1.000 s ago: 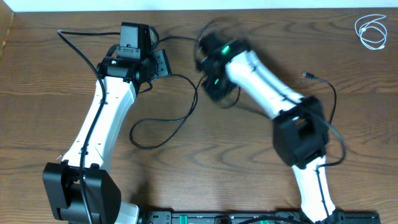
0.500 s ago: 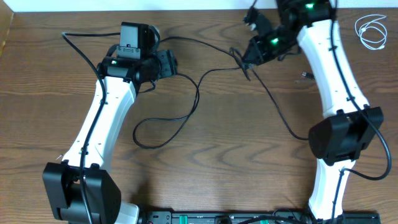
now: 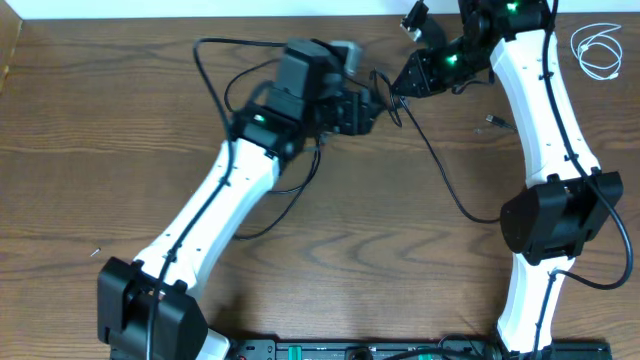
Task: Untangle cables
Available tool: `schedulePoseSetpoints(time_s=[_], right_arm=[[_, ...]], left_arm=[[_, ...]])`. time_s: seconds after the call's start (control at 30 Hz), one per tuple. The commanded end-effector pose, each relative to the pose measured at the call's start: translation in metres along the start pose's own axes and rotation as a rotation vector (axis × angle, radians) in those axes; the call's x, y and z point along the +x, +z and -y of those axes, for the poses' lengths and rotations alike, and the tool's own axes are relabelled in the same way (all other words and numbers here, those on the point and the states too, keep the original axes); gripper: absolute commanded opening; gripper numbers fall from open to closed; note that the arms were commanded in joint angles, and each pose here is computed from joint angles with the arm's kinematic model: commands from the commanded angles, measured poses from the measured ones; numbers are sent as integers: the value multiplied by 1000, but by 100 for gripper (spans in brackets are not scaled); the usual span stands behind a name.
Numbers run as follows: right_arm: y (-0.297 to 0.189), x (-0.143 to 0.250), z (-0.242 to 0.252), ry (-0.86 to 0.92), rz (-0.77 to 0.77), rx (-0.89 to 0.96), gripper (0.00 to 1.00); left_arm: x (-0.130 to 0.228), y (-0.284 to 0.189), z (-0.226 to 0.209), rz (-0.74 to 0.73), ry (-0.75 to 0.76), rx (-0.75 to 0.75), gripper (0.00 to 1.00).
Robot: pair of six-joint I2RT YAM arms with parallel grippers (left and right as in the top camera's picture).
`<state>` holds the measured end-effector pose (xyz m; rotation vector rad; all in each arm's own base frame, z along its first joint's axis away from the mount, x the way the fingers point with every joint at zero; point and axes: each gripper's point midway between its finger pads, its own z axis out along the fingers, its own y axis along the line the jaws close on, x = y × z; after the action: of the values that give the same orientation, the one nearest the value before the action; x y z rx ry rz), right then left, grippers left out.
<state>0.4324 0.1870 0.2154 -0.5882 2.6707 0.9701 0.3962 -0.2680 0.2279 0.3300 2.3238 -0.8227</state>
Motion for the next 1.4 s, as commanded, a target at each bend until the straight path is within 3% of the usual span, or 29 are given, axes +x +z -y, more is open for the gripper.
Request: schedulePoseSetpoints(time_s=[0.0, 0.13, 0.4, 0.97, 1.13, 1.23, 1.27, 1.37], right_arm=[[-21, -8, -8, 10, 62, -52, 1], [-28, -9, -3, 27, 78, -66, 1], [-28, -9, -3, 29, 77, -66, 1], [-28, -7, -4, 35, 72, -71, 1], [-28, -7, -4, 37, 69, -71, 1], [-28, -6, -4, 40, 66, -71, 1], [-28, -5, -4, 43, 63, -72, 1], [-28, -2, 0, 53, 54, -51, 1]], left_arm=[[7, 11, 2, 4, 20, -42, 70], [21, 30, -1, 43, -7, -25, 71], [12, 48, 8, 259, 73, 70, 75], [16, 76, -3, 277, 66, 76, 73], [7, 75, -18, 327, 32, -7, 61], [0, 72, -30, 369, 20, -79, 43], [-4, 70, -37, 387, 13, -116, 33], [-10, 65, -52, 417, -2, -173, 19]])
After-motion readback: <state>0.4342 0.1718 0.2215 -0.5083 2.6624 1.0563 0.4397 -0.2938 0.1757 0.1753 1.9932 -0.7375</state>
